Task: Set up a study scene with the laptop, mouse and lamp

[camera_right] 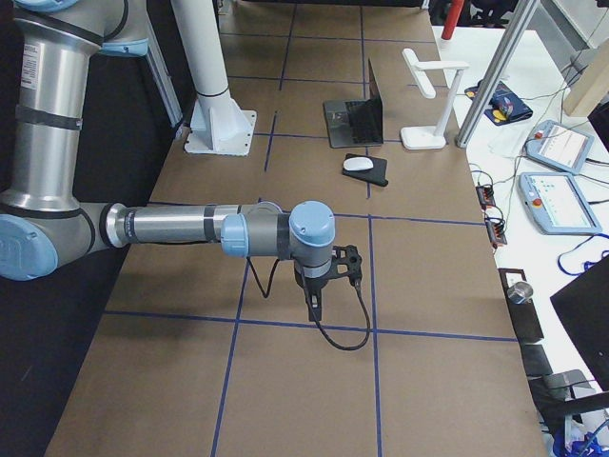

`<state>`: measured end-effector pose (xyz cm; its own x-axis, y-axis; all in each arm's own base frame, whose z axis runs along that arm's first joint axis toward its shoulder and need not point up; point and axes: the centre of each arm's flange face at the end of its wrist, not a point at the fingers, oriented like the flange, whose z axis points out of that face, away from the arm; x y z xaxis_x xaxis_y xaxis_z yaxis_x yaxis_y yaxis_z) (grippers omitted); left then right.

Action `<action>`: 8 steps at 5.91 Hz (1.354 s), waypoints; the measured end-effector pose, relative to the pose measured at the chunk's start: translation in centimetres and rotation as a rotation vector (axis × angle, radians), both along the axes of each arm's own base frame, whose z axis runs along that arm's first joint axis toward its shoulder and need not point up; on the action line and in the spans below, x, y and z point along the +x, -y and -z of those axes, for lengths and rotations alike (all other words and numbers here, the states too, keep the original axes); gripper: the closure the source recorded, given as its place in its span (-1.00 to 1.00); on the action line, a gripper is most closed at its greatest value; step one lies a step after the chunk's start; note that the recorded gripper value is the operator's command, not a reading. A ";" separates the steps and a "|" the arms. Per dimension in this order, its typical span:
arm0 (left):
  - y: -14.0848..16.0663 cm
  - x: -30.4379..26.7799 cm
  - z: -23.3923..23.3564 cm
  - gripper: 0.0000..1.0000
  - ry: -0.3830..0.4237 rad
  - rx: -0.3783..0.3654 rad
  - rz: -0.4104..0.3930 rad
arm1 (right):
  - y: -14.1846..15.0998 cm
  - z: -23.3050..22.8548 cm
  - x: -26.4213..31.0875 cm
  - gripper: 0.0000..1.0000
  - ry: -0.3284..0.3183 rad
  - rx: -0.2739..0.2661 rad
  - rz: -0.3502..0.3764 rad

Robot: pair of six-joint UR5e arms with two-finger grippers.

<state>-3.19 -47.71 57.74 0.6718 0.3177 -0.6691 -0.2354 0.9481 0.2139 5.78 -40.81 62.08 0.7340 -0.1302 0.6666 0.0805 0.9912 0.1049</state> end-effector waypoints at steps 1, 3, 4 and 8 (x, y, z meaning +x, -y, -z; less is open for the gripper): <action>-1.2 -1.3 -2.1 -1.00 -0.003 -0.016 -0.002 | 0.0 -0.1 0.0 -1.00 0.000 -0.004 0.000; -3.5 -2.1 -5.8 -1.00 0.002 -0.088 0.011 | 0.0 -0.2 0.0 -1.00 0.002 -0.005 -0.001; -3.9 -2.2 -6.8 -1.00 0.005 -0.108 0.014 | 0.0 -0.2 0.0 -1.00 0.003 -0.004 -0.001; -4.9 -2.4 -7.3 -1.00 0.029 -0.115 0.009 | 0.0 -0.2 0.0 -1.00 0.003 -0.004 -0.001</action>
